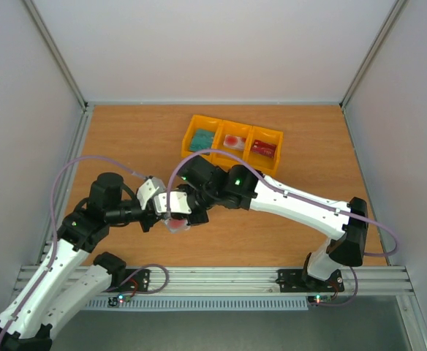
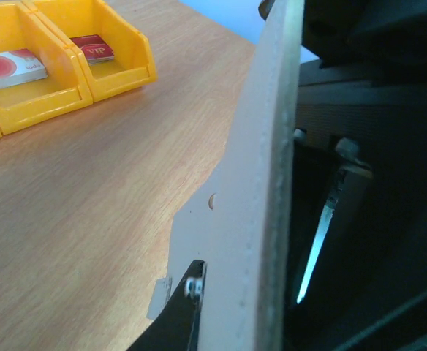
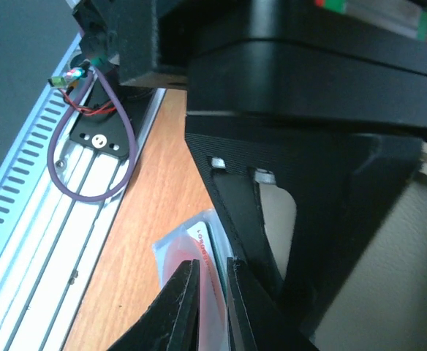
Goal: Take the credit cards out of the card holder
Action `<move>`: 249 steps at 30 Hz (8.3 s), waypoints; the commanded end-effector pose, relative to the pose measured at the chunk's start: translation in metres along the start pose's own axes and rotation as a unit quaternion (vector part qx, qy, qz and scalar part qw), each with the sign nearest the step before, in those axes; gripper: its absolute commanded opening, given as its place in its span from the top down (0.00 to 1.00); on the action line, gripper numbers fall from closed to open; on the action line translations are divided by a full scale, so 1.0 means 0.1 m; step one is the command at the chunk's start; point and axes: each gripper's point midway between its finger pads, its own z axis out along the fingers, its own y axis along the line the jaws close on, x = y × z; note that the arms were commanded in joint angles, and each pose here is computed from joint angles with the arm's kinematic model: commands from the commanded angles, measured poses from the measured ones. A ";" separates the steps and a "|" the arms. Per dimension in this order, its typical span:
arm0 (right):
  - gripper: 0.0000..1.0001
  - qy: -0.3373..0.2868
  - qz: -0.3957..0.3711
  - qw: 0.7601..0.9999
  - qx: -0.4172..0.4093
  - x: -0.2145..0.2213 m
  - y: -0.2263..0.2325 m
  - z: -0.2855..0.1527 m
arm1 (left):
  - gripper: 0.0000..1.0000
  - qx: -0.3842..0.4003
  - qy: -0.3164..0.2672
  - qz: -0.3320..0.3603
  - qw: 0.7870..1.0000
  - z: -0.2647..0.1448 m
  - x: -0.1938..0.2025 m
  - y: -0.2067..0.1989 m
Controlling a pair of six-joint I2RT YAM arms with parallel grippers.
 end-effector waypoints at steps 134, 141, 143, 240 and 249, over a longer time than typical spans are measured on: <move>0.79 -0.092 0.198 0.969 -0.119 0.13 0.05 -0.42 | 1.00 0.106 -0.057 0.044 0.992 0.06 0.01 -0.27; 0.79 -0.112 0.165 0.966 -0.161 0.04 0.26 -0.42 | 1.00 0.104 -0.058 0.015 0.993 0.07 -0.01 -0.24; 0.82 -0.111 0.167 0.967 -0.159 0.04 0.25 -0.42 | 1.00 0.103 -0.055 0.012 0.993 0.07 0.01 -0.24; 0.99 -0.122 0.208 0.967 -0.082 -0.13 -0.16 -0.59 | 1.00 0.081 0.005 0.077 0.994 0.12 0.39 -0.19; 0.99 -0.131 0.224 0.965 -0.026 -0.08 -0.37 -0.79 | 1.00 0.083 0.016 0.085 0.993 0.13 0.47 -0.19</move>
